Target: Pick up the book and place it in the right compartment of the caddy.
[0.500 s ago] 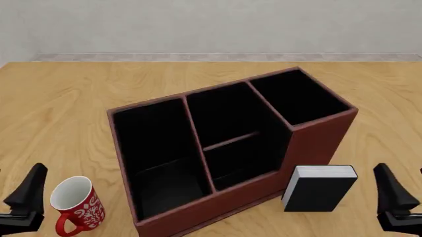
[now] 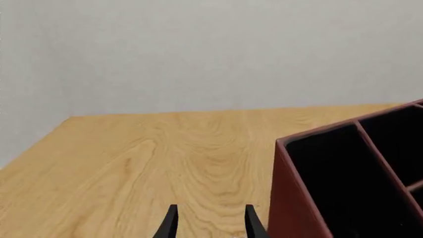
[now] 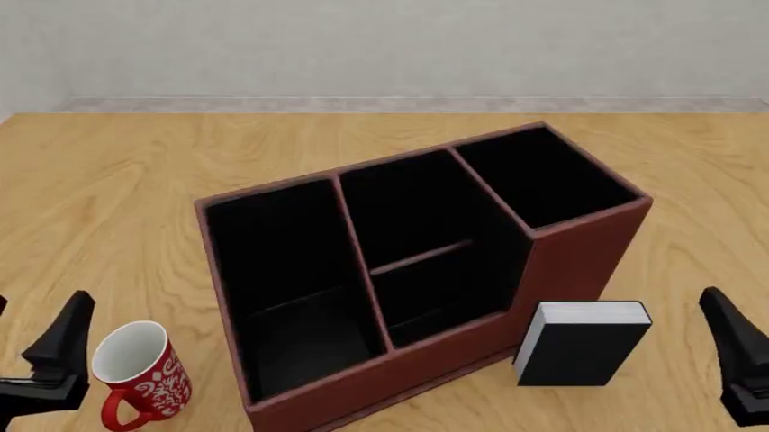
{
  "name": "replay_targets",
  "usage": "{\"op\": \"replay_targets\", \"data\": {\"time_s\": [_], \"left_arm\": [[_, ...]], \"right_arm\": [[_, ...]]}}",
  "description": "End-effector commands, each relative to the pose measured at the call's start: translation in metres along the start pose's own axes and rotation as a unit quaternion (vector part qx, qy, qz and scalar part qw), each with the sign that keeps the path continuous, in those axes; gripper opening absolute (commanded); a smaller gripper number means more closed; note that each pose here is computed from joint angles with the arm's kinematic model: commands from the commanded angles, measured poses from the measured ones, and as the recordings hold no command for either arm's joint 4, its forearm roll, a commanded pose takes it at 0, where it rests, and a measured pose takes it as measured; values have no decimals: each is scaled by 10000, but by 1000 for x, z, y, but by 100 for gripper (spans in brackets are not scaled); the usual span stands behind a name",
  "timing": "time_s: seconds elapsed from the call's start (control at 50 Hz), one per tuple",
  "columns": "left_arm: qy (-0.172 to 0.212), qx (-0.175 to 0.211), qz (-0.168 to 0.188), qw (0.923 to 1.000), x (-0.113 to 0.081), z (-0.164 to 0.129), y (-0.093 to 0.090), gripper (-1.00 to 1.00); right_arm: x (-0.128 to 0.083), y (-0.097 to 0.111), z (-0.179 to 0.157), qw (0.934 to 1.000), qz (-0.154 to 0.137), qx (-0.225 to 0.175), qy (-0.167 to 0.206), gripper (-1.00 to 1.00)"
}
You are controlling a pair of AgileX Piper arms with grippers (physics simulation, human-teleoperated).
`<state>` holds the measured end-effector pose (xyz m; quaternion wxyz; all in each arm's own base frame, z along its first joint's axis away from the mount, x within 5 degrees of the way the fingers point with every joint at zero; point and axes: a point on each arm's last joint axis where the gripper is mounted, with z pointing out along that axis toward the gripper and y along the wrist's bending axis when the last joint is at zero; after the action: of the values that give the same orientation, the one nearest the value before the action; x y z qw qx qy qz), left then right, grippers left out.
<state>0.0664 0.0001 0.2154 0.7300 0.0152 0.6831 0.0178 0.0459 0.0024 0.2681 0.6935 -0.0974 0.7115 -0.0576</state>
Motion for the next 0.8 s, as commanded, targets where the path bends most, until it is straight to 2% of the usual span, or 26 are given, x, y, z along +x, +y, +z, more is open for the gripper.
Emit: {"op": "replay_targets", "data": {"time_s": [0.02, 0.12, 0.14, 0.2, 0.28, 0.32, 0.34, 0.38, 0.48, 0.64, 0.68, 0.7, 0.74, 0.76, 0.8], "left_arm": [[55, -24, 84, 9999, 1, 2, 0, 100], [46, -48, 109, 9999, 1, 1, 1, 100], [47, -56, 123, 9999, 1, 1, 1, 100], [37, -45, 142, 9999, 1, 1, 1, 100], [31, -52, 148, 9999, 1, 0, 1, 100], [22, -54, 147, 9999, 1, -1, 1, 100], [18, -48, 129, 9999, 1, -2, 1, 100], [19, -28, 138, 9999, 1, -2, 0, 100], [4, -46, 76, 10000, 1, -4, 1, 100], [-5, -65, 70, 10000, 2, -5, 1, 100], [-11, -93, 49, 9999, 2, -6, 1, 100], [-5, -102, 40, 9999, 2, -6, 1, 100], [0, -109, 45, 9999, 2, -6, 1, 100], [0, -109, 45, 9999, 2, -6, 1, 100], [6, -104, 33, 9999, 2, -6, 1, 100]], "right_arm": [[-40, -8, -3, 9938, -942, -301, 512, 100], [-56, -10, -1, 9903, -1136, -450, 666, 100], [-58, -11, -1, 9883, -1271, -465, 707, 100], [-72, -13, 3, 9841, -1412, -599, 900, 100], [-81, -14, 7, 9761, -1632, -868, 1140, 100], [-88, -15, 6, 9769, -1610, -839, 1127, 100], [-90, -15, 7, 9716, -1772, -970, 1235, 100], [-97, -17, 6, 9725, -1758, -924, 1215, 100], [-113, -21, 5, 9680, -1873, -981, 1349, 100], [-122, -21, 7, 9519, -2183, -1333, 1687, 100], [-123, -21, 10, 9467, -2268, -1390, 1818, 100], [-119, -21, 11, 9408, -2416, -1417, 1907, 100], [-121, -21, 13, 9358, -2517, -1472, 1980, 100], [-121, -21, 13, 9358, -2517, -1472, 1980, 100], [-116, -20, 15, 9266, -2654, -1592, 2137, 100]]}}
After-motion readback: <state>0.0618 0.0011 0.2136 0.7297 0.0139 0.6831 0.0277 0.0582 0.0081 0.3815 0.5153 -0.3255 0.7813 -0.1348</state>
